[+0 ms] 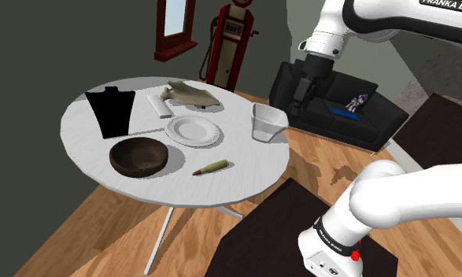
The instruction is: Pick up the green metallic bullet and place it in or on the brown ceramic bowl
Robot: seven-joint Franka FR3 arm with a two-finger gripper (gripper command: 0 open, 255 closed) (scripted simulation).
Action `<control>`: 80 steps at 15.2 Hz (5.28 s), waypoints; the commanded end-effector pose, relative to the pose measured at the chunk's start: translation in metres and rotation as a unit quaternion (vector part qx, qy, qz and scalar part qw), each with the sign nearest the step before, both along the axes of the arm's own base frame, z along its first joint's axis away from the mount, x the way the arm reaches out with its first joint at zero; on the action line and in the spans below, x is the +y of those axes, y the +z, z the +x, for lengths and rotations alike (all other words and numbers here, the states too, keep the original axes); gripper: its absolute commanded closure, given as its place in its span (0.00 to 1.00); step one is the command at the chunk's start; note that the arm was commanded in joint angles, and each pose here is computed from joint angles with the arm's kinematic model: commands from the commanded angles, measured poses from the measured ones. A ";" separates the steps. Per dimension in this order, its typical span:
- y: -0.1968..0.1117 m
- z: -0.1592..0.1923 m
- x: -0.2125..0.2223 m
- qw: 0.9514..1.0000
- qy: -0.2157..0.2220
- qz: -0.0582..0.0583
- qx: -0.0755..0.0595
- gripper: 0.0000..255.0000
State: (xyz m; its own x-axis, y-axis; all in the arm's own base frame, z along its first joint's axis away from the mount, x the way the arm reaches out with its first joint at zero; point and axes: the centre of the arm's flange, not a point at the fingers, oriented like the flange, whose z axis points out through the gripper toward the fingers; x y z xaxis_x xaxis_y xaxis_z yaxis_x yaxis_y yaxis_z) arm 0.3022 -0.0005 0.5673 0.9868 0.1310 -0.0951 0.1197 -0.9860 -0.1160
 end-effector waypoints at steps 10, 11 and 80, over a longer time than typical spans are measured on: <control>-0.087 0.068 0.047 0.974 0.225 -0.014 -0.024 0.00; -0.097 0.074 0.054 0.968 0.250 -0.016 -0.027 0.00; -0.164 0.162 0.224 0.795 0.602 -0.037 -0.065 1.00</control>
State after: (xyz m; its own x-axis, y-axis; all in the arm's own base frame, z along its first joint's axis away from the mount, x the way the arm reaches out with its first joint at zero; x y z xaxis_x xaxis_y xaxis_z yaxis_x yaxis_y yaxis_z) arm 0.4578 0.2144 0.4038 0.1524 0.9868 -0.0555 0.9881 -0.1510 0.0280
